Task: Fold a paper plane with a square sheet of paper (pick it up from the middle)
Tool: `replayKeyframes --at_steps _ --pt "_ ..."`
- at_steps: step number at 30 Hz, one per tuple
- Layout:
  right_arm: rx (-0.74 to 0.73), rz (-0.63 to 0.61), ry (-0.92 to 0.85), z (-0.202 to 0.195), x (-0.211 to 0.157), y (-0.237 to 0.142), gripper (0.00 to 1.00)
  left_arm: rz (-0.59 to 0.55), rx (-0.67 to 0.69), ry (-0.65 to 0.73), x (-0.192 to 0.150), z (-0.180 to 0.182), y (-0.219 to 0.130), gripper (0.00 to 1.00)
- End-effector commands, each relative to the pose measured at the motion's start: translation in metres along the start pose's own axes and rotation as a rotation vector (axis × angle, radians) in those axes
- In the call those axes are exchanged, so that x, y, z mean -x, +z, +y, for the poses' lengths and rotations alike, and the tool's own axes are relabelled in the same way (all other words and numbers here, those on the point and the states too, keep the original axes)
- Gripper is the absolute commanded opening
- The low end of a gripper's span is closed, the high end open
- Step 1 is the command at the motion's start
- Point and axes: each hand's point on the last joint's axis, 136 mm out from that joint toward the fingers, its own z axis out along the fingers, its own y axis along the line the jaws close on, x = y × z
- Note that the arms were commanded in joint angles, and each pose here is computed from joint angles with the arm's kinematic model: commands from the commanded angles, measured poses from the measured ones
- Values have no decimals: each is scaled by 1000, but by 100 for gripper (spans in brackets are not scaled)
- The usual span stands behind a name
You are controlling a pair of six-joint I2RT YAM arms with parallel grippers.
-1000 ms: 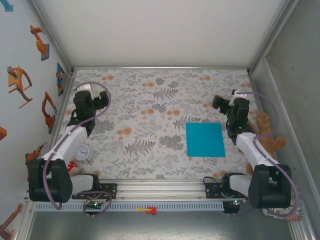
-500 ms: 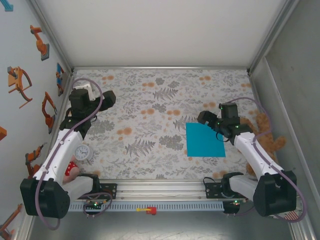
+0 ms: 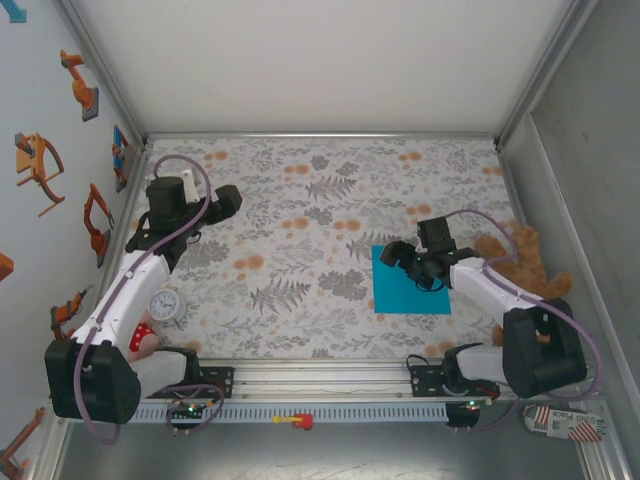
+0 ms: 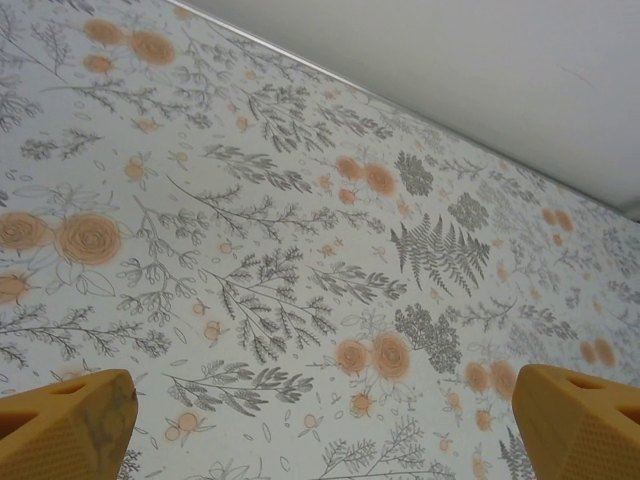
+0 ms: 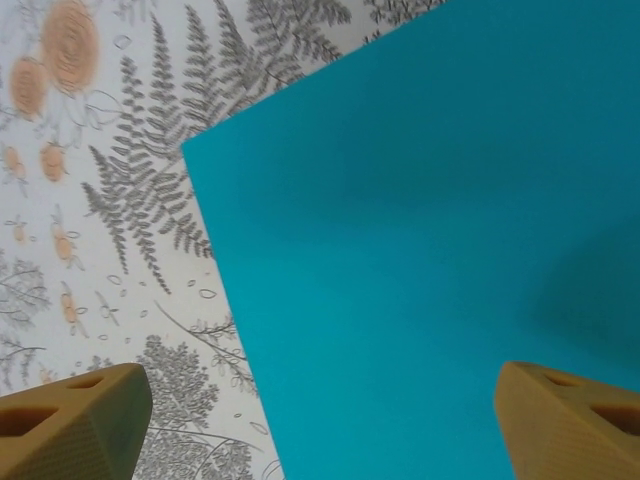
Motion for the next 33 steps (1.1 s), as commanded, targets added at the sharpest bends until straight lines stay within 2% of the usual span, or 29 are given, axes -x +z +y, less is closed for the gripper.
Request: replayKeyframes --at_steps 1,9,15,18,23,26,28,30,33 --pt "8 6 1 6 3 8 87 20 -59 -27 1 -13 3 96" --pt "-9 23 24 14 4 35 84 68 -55 -55 -9 -12 14 96" --pt "-76 38 76 40 -3 69 83 128 -41 -99 -25 -8 28 96" --pt "-78 44 60 83 -11 91 83 175 -40 -131 -36 -6 36 96" --pt "52 36 90 154 -7 116 79 236 -60 -181 -52 -9 44 96" --pt "161 24 49 193 7 107 75 275 -83 -205 -63 -15 49 97" --pt "221 -5 -24 213 18 86 75 313 -107 -223 -72 -23 52 98" --pt "234 -31 -93 215 24 65 74 352 -126 -232 -83 -34 56 100" --pt "141 -30 -181 181 22 51 69 422 -160 -224 -105 -55 64 100"
